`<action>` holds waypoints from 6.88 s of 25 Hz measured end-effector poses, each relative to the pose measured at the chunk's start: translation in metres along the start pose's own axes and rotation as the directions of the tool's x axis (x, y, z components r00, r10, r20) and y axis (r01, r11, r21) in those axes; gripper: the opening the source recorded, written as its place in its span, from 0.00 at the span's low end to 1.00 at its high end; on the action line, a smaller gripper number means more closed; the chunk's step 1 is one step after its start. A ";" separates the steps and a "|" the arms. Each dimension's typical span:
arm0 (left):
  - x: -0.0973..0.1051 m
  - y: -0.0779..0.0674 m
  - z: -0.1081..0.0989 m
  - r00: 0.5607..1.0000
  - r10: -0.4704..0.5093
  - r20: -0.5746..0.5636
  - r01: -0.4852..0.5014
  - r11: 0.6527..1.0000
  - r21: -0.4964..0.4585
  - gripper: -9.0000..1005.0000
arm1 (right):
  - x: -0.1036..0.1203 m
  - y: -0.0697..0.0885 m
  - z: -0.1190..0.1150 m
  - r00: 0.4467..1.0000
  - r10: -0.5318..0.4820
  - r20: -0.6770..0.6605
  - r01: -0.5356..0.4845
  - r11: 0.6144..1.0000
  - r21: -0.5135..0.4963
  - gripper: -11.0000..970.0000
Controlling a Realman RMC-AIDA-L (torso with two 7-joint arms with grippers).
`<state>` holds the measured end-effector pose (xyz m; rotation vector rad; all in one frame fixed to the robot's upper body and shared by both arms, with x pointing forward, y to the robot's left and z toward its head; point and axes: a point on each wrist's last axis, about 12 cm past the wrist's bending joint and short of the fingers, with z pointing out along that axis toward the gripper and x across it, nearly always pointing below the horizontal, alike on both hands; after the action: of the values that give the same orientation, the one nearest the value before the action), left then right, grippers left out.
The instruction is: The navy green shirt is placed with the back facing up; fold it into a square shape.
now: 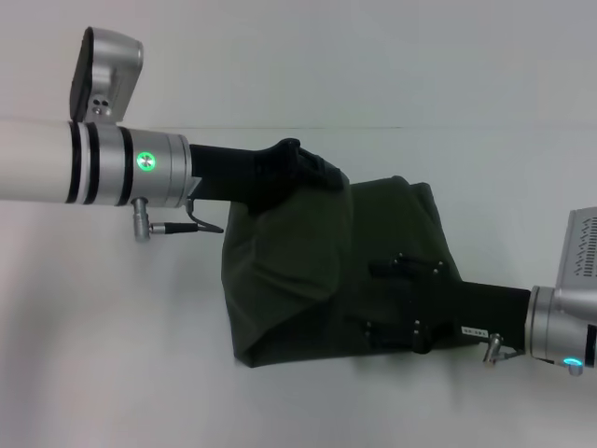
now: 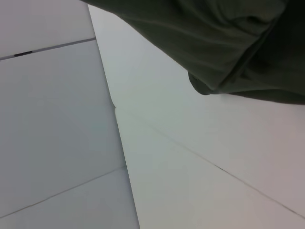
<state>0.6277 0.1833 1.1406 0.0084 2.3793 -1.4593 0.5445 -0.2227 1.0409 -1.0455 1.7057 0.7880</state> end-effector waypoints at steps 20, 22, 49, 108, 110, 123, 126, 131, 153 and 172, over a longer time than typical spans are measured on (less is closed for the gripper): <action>0.028 0.008 0.039 0.986 0.117 0.117 -0.132 0.983 0.126 0.42 | 0.032 0.009 -0.047 0.992 0.115 0.060 -0.122 0.984 0.130 0.93; 0.029 0.008 0.040 0.985 0.124 0.119 -0.139 0.982 0.126 0.49 | 0.033 0.010 -0.047 0.991 0.118 0.060 -0.125 0.984 0.129 0.93; 0.008 -0.035 0.061 0.920 0.392 -0.008 -0.391 0.919 0.059 0.89 | 0.043 0.018 -0.051 0.986 0.154 0.055 -0.161 0.978 0.132 0.93; 0.132 0.081 -0.100 0.636 0.744 0.204 -0.771 0.626 0.117 0.88 | -0.076 -0.109 -0.027 0.570 0.821 -0.007 -0.737 0.515 0.438 0.92; 0.132 0.081 -0.100 0.636 0.744 0.204 -0.771 0.627 0.115 0.88 | -0.076 -0.108 -0.027 0.575 0.818 -0.010 -0.733 0.520 0.438 0.90; 0.133 0.082 -0.099 0.639 0.742 0.204 -0.768 0.630 0.115 0.88 | -0.072 -0.106 -0.021 0.588 0.809 -0.027 -0.716 0.535 0.448 0.50; 0.133 0.082 -0.100 0.639 0.741 0.205 -0.768 0.631 0.114 0.88 | -0.073 -0.106 -0.018 0.589 0.808 -0.025 -0.716 0.536 0.447 0.35; 0.133 0.082 -0.099 0.639 0.742 0.205 -0.768 0.631 0.111 0.88 | -0.075 -0.106 -0.017 0.590 0.807 -0.019 -0.720 0.536 0.441 0.14; 0.133 0.082 -0.098 0.641 0.740 0.204 -0.766 0.634 0.108 0.88 | -0.069 -0.110 -0.037 0.529 0.842 0.105 -0.800 0.455 0.391 0.09; 0.134 0.087 -0.101 0.605 0.775 0.181 -0.795 0.602 0.081 0.88 | -0.061 -0.106 -0.030 0.450 0.887 0.109 -0.848 0.385 0.364 0.65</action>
<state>0.4885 0.2885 1.0675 0.8770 1.7358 -1.1145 0.6400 -0.2755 1.1042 0.2188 2.3909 0.9804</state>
